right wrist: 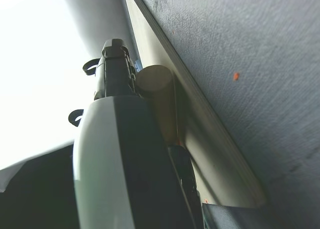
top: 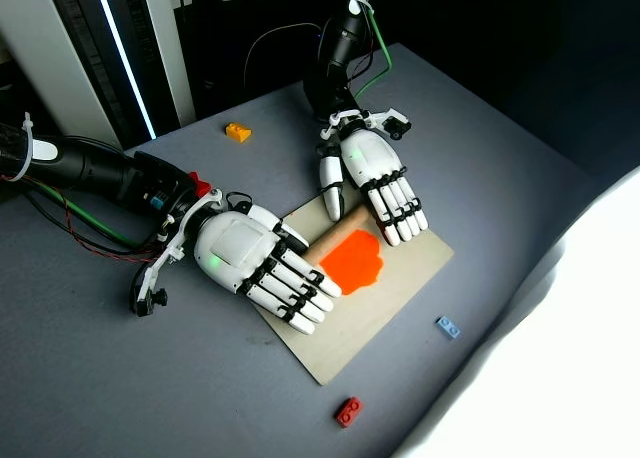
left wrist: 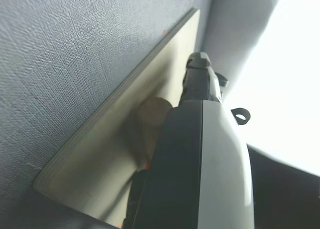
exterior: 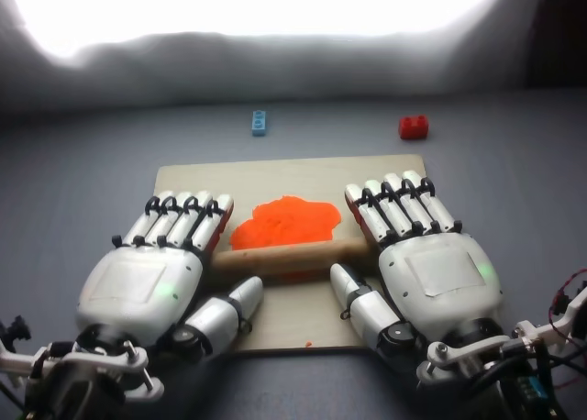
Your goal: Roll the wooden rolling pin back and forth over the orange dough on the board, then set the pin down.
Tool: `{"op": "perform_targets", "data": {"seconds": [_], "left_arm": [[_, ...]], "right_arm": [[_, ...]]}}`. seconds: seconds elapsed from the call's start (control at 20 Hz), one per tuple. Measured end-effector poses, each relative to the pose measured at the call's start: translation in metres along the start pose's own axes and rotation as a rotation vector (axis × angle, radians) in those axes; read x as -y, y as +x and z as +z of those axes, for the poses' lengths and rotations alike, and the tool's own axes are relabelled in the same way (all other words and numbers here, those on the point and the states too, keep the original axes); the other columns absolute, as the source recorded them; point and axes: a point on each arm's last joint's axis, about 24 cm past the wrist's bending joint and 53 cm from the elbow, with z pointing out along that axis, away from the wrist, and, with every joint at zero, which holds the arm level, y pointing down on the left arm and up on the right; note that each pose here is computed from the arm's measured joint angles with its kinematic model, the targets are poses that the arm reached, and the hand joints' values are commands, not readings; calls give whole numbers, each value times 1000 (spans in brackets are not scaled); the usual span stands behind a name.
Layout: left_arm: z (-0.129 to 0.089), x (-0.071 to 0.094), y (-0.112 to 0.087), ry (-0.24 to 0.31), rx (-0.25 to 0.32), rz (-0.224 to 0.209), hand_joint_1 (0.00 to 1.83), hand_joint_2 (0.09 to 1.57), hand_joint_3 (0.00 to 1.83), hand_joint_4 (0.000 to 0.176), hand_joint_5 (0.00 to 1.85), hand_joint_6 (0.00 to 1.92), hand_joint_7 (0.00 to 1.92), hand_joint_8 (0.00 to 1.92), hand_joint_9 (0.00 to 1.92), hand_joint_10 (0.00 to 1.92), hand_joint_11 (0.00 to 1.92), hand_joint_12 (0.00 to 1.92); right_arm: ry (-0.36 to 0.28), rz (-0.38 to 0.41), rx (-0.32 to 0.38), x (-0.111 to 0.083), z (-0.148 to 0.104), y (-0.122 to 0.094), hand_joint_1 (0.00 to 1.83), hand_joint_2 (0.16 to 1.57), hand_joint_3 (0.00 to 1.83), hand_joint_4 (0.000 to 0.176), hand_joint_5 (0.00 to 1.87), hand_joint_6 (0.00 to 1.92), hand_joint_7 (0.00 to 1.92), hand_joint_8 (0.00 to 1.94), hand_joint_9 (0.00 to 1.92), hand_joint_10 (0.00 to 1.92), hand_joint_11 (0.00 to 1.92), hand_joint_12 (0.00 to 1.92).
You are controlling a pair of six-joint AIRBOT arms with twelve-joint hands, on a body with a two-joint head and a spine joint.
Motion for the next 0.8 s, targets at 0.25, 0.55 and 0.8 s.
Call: {"op": "perform_targets", "data": {"seconds": [0.25,0.55,0.8], "left_arm": [[6,1,-2,-1,3,-3,0,1417,6,0,0,0,0,0,0,0,0,0],[13,2,-7,9,13,3,0,1419,6,0,0,0,0,0,0,0,0,0],[17,1,-11,4,21,2,0,1423,8,0,0,0,0,0,0,0,0,0]], "right_arm": [[4,4,4,-1,5,-1,0,1492,0,0,128,6,102,5,50,7,0,0],[15,4,15,3,11,-4,0,1495,1,0,115,3,90,2,44,3,0,0],[28,11,18,4,14,-6,0,1491,0,0,114,1,89,1,39,0,0,0]]}}
